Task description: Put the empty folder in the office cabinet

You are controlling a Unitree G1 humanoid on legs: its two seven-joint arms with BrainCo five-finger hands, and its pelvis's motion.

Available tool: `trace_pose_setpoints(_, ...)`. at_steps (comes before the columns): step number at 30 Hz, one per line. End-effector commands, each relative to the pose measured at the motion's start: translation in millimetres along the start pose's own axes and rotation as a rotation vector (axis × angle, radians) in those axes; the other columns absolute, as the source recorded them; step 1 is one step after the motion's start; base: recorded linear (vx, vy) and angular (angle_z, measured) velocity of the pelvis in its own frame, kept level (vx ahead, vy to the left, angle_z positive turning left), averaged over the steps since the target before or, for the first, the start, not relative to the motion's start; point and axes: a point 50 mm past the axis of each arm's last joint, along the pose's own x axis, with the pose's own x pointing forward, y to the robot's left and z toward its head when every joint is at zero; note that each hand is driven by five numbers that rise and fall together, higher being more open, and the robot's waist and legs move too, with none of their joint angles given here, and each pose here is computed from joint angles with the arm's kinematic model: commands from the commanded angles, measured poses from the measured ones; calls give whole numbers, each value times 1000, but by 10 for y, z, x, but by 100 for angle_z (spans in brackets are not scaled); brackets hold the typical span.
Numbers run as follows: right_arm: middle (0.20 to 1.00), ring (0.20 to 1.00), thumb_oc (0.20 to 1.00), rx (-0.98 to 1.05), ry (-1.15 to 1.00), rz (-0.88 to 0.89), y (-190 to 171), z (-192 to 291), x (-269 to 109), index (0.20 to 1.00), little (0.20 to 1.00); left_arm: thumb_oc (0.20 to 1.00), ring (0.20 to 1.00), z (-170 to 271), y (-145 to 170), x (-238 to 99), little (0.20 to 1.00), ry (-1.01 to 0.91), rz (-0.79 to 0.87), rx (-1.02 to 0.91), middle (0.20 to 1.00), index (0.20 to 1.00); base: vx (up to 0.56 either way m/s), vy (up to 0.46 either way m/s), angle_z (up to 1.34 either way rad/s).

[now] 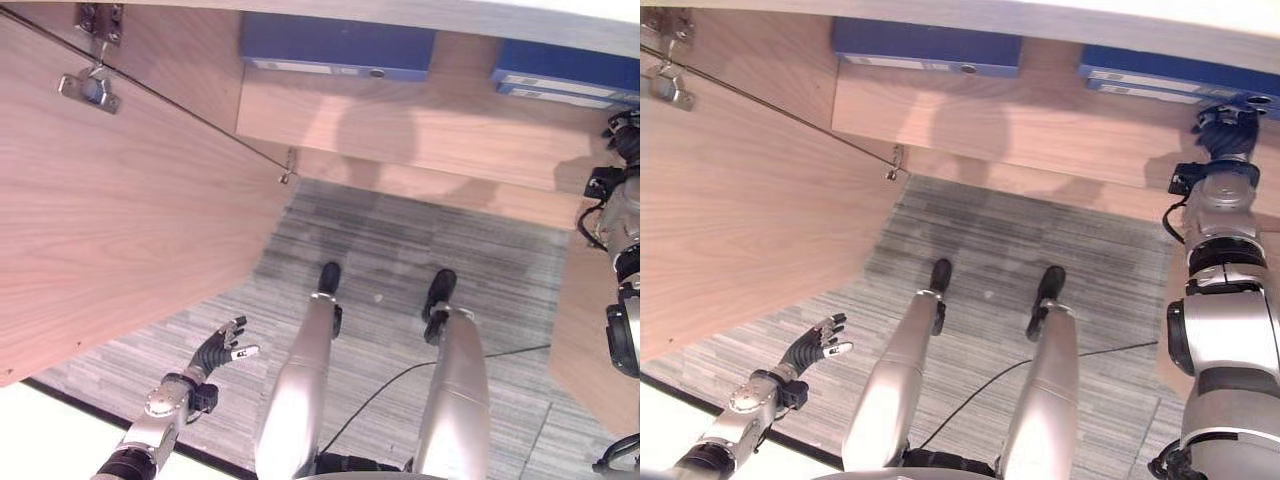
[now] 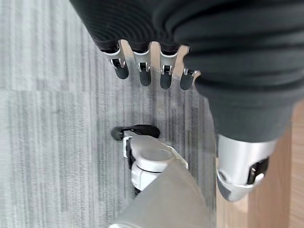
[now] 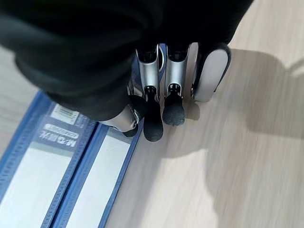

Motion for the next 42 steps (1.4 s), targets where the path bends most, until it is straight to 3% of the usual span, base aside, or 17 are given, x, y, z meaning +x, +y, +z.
trace_pose_setpoints(1,200,200,200,47,-86,-89,-304,304,78,200,200,1000,1000,-221,73,-202,1000,86,0,24,1000,1000,6,3,4)
trace_pose_setpoints(9,200,200,200,74,-113,-67,-248,380,80,200,200,1000,1000,-237,38,-191,1000,95,-15,29,1000,1000,1,0,1)
trace_pose_setpoints(15,200,200,200,234,-177,79,176,243,-91,200,200,1000,1000,-191,-19,-116,1000,62,-1,-4,1000,1000,-17,5,0)
trace_pose_setpoints(22,200,200,200,373,-219,247,572,-281,-715,200,200,1000,1000,-206,-104,-53,1000,37,42,-83,1000,1000,-29,3,-1)
trace_pose_setpoints(25,200,200,200,371,-144,375,771,-705,-1223,200,200,1000,1000,-224,-110,-56,1000,32,59,-93,1000,1000,0,-3,-3)
trace_pose_setpoints(29,200,200,200,361,-37,487,886,-1021,-1579,200,200,1000,1000,-285,-75,-96,1000,52,77,-103,1000,1000,7,-3,-7)
trace_pose_setpoints(30,517,517,517,350,-3,510,889,-1108,-1650,517,517,1000,1000,-294,-55,-109,1000,56,84,-105,1000,1000,52,-1,-7)
trace_pose_setpoints(31,1000,1000,1000,346,48,543,922,-1220,-1750,1000,1000,1000,1000,-317,-45,-121,1000,66,87,-110,1000,1000,49,-10,-11)
trace_pose_setpoints(37,1000,1000,1000,202,259,698,970,-1717,-2197,1000,1000,1000,1000,-430,0,-171,1000,111,128,-142,1000,1000,72,-7,-9)
trace_pose_setpoints(38,1000,1000,1000,125,395,721,904,-2016,-2416,1000,1000,1000,1000,-488,-10,-197,1000,130,140,-162,1000,1000,74,5,-6)
trace_pose_setpoints(42,1000,1000,1000,-40,569,755,752,-2404,-2724,1000,1000,1000,1000,-618,-49,-229,1000,180,168,-197,1000,1000,101,-9,3)
